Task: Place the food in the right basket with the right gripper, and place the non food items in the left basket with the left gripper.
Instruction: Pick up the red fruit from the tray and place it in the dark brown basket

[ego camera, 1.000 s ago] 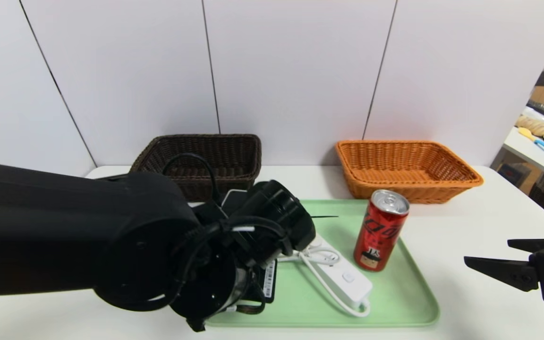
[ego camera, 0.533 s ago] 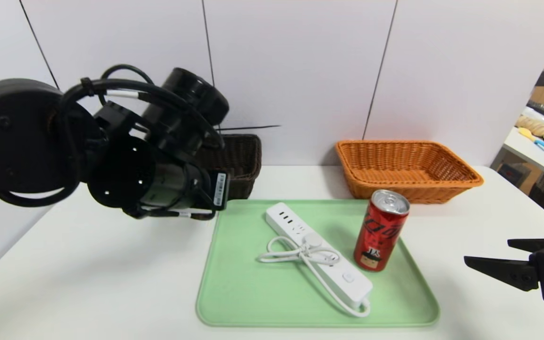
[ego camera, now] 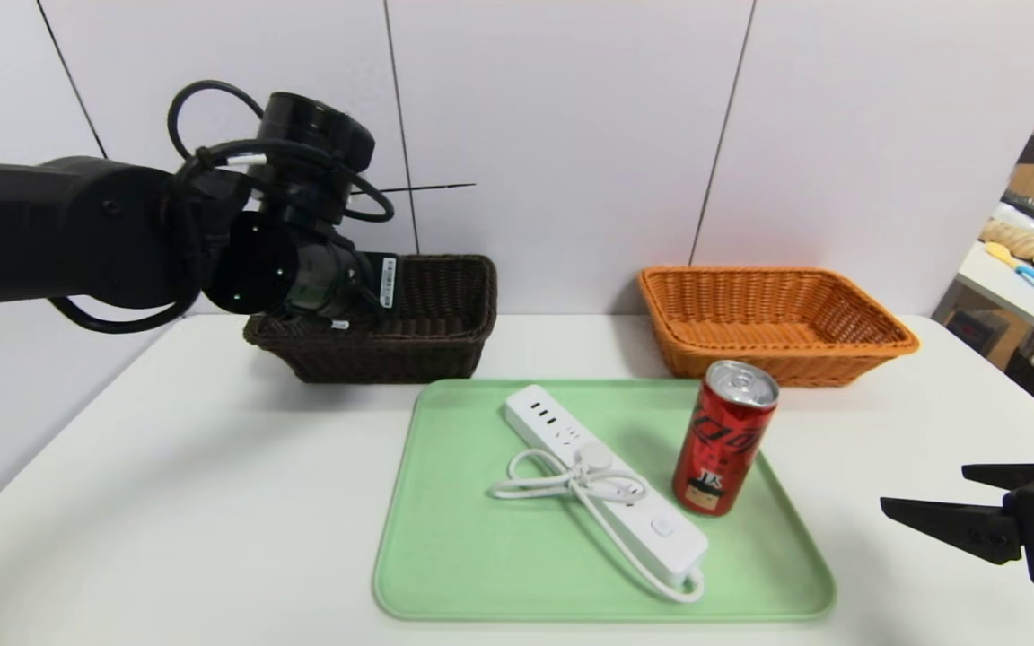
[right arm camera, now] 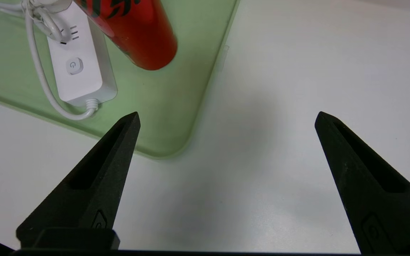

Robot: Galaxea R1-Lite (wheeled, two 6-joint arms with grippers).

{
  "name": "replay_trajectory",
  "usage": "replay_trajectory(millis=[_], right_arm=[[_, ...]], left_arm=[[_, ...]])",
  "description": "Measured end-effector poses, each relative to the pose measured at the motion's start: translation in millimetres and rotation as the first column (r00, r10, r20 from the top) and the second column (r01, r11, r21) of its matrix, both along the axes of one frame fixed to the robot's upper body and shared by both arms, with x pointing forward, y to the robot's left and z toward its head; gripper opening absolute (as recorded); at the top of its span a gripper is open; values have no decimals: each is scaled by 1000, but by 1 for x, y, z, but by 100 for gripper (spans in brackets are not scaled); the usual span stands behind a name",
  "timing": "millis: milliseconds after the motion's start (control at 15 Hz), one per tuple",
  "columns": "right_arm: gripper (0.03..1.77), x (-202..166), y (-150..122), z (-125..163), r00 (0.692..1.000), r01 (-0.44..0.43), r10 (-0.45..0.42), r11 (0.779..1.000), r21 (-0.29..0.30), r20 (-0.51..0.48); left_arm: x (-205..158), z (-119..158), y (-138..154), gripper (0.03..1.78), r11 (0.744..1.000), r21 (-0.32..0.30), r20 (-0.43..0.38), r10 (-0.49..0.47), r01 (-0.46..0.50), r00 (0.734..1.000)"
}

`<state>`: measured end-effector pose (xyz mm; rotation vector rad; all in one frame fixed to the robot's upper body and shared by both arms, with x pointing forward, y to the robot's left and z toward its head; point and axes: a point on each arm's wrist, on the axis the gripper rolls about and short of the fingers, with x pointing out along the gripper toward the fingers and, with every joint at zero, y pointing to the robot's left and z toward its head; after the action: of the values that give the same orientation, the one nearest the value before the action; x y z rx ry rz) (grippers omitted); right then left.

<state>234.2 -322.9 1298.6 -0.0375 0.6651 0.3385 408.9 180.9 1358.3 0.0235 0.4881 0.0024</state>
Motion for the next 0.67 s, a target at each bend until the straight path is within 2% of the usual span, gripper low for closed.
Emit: replay_trajectory(millis=[400,667], right_arm=[[170,-2,-1,-6,1000,15,-15,1000,-2,-26],[170,-2,-1,-6,1000,17,-17,1000,-2,-23]], left_arm=[[72,-32,15,66,994,2,17,109,-109,994],[100,-59,21,65,990,23,-25,137,-137,990]])
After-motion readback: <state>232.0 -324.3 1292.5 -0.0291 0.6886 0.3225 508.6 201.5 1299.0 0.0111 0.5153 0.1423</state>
